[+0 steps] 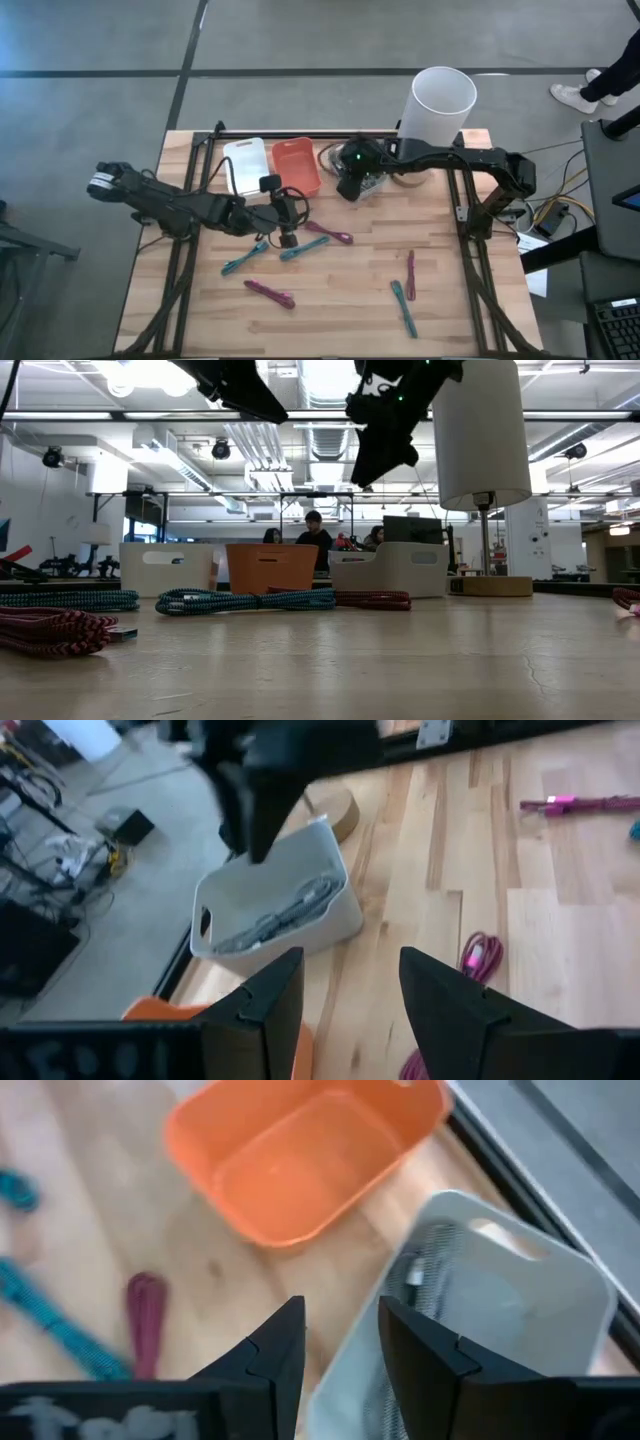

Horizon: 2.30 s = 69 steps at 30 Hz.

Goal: Pick & Place USB Port
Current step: Put the top black and pink USB cable into the orange bin

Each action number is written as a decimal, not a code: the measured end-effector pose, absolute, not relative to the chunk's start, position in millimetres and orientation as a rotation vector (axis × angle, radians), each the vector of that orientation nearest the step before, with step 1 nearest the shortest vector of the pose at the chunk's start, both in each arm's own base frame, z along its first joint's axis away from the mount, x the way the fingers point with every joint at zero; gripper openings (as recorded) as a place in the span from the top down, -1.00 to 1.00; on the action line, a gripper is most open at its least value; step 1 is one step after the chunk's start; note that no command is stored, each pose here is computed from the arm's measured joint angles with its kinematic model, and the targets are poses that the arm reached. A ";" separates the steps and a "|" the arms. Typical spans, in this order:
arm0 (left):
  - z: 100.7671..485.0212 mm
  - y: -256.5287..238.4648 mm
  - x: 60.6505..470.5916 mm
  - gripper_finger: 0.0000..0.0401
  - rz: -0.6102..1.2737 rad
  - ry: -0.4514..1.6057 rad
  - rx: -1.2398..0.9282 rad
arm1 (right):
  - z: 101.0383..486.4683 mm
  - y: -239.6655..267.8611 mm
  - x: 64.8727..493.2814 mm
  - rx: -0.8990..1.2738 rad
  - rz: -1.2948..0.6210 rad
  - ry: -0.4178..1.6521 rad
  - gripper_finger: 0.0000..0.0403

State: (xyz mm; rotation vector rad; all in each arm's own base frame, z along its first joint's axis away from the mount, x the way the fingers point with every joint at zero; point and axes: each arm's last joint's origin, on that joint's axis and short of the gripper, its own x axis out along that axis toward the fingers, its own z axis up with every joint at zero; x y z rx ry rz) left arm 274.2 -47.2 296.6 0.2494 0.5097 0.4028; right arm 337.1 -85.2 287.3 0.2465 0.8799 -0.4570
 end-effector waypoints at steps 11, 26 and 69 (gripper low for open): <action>312.2 -40.8 241.3 0.15 0.424 0.556 0.190 | 278.4 -13.0 335.9 0.191 -0.298 1.006 0.38; 300.1 -30.1 183.3 0.15 0.365 0.598 0.055 | 261.5 16.4 317.5 0.181 -0.230 0.931 0.39; 245.2 -32.8 192.6 0.15 0.344 0.479 -0.023 | 114.2 24.9 357.1 0.277 -0.136 0.977 0.67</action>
